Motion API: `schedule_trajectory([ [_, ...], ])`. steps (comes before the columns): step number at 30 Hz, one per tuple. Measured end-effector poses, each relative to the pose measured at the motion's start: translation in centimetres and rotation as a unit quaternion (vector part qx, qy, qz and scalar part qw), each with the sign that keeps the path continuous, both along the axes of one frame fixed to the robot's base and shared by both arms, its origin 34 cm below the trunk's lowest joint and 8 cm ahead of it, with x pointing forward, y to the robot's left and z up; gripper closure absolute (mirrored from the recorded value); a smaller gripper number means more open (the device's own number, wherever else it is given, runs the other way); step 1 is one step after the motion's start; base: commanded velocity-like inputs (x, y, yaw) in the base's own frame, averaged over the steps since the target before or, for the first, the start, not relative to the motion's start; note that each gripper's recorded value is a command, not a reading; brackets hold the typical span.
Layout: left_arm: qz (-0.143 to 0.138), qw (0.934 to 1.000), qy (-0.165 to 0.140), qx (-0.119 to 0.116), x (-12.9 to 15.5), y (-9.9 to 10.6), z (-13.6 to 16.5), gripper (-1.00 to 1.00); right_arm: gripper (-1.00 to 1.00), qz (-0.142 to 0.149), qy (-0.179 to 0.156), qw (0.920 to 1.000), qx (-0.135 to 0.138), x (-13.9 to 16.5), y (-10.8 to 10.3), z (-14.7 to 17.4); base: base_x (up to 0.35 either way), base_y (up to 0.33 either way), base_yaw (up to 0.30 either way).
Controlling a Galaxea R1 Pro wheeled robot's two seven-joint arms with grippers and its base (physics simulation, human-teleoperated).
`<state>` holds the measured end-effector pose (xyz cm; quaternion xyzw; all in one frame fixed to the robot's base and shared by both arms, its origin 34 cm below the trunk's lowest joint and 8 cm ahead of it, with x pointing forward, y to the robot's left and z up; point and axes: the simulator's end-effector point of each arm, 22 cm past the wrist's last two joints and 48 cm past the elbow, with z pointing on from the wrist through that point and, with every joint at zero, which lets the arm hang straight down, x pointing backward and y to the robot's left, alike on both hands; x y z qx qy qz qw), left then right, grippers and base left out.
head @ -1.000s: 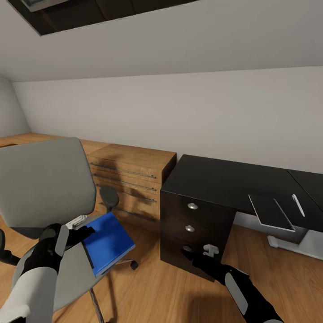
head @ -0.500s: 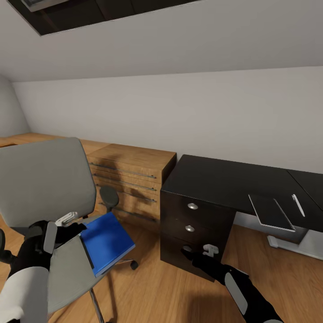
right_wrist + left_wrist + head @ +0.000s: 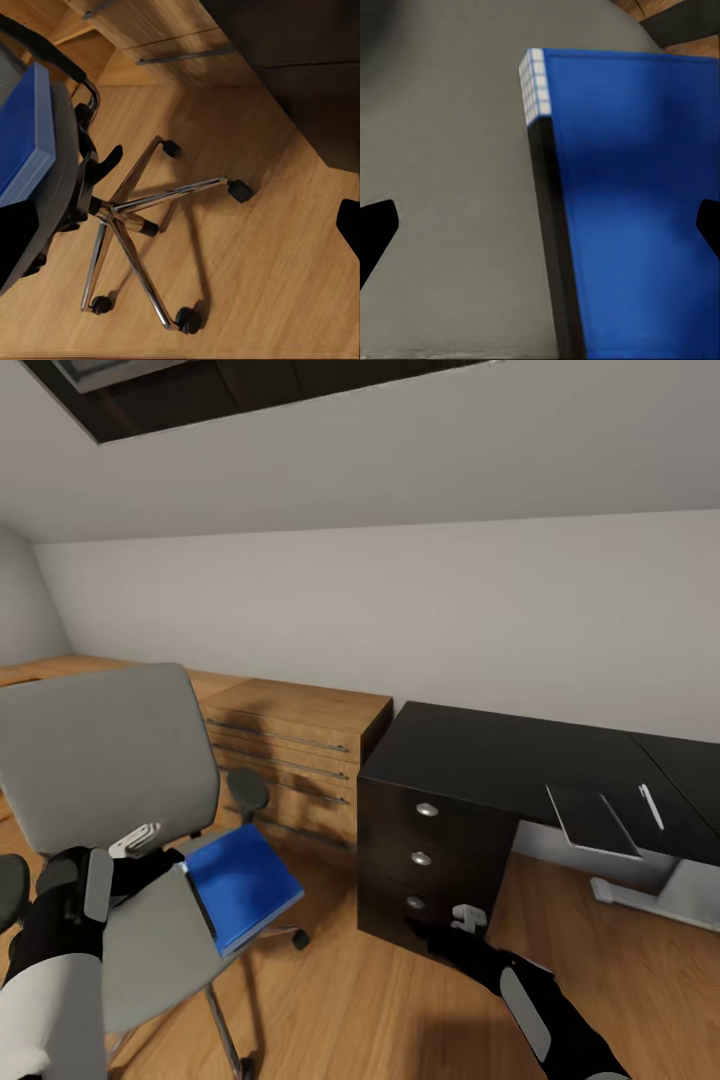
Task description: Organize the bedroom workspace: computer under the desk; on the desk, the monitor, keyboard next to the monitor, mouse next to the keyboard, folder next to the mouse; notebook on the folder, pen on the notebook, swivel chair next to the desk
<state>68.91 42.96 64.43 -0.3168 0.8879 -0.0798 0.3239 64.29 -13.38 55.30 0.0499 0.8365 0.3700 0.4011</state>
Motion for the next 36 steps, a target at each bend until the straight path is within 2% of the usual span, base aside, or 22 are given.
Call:
schedule_trajectory([
  [13,-0.005,0.9999,0.012,-0.009,-0.3,-0.8,-1.1,-1.0,-1.0,0.0,0.0,1.0,0.0,0.0,0.0,0.0,-0.05,0.0,0.011],
  [14,-0.009,0.9995,0.026,-0.018,-0.6,-1.4,-2.4,-1.0,-1.0,-0.001,0.002,1.0,0.001,0.0,0.3,0.0,0.0,0.0,0.165],
  [16,-0.01,0.9994,0.028,-0.019,-0.6,-1.5,-2.6,-1.0,-1.0,0.0,0.004,1.0,0.002,-0.1,0.5,-0.1,0.0,0.0,0.19],
  [20,-0.012,0.999,0.037,-0.023,-0.9,-1.8,-3.4,-1.0,-1.0,0.005,0.021,0.9995,0.022,-0.5,2.1,-0.2,0.0,0.0,0.225],
  [24,-0.012,0.9989,0.039,-0.023,-0.9,-1.9,-3.7,-1.0,-1.0,0.005,0.023,0.9994,0.026,-0.5,2.1,-0.2,-0.019,0.0,0.149],
  [36,-0.014,0.9986,0.044,-0.026,-1.0,-2.2,-4.1,-1.0,-1.0,0.004,0.019,0.9995,0.025,-0.5,1.9,-0.2,-0.205,-0.036,0.017],
])
